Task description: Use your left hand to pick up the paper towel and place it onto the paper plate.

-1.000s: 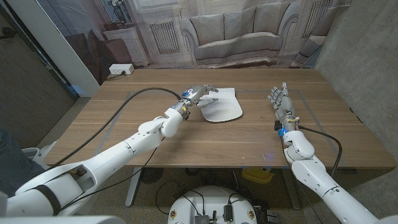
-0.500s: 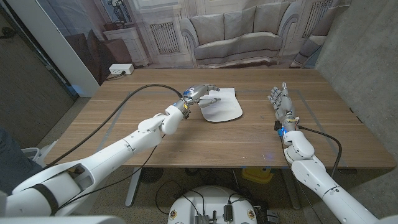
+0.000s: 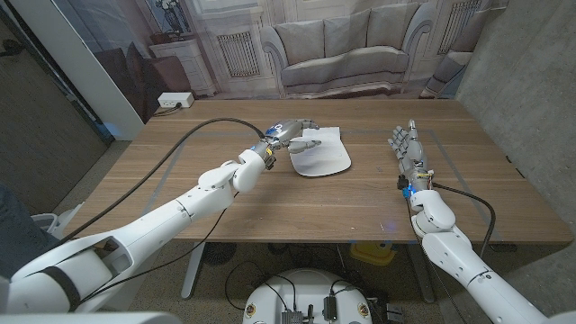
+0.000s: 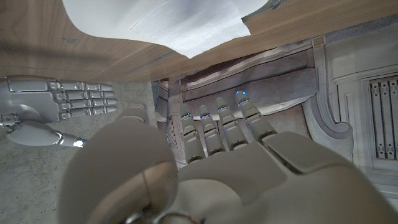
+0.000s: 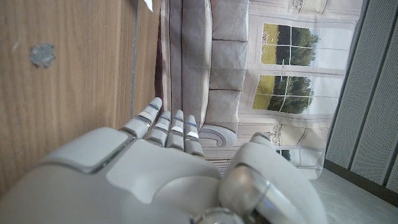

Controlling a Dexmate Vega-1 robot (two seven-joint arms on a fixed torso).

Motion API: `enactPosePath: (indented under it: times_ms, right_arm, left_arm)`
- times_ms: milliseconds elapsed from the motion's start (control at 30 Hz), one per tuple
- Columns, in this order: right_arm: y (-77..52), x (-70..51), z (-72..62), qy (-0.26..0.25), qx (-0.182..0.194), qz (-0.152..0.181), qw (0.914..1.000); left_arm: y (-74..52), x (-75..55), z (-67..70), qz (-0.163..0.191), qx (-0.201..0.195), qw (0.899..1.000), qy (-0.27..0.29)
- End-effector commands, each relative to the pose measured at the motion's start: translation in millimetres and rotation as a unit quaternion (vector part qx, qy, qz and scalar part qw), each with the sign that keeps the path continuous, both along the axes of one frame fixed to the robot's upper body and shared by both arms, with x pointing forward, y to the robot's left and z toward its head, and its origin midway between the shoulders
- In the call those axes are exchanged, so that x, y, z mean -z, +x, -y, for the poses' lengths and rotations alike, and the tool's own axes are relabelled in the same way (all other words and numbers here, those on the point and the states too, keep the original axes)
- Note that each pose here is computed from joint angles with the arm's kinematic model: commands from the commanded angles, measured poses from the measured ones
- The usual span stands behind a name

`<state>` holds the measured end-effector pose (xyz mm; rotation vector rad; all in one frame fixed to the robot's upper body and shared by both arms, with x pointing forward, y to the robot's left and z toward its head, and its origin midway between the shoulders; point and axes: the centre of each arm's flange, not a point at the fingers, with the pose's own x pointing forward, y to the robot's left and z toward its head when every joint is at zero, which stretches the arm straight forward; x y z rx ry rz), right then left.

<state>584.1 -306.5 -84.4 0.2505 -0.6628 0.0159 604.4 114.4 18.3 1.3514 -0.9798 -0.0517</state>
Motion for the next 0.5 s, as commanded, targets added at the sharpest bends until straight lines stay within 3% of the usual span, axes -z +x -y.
enactPosePath:
  times_ms: [33,500]
  right_arm:
    - [-1.5,-0.6,0.6,0.000,0.000,0.003,1.0000]
    - [-6.1,2.4,-1.9,0.005,0.003,0.006,1.0000]
  left_arm:
    - [-10.9,-9.9,2.1,0.015,0.005,1.000,-0.002]
    - [-28.6,-31.4,-8.1,0.040,0.020,0.999,-0.015]
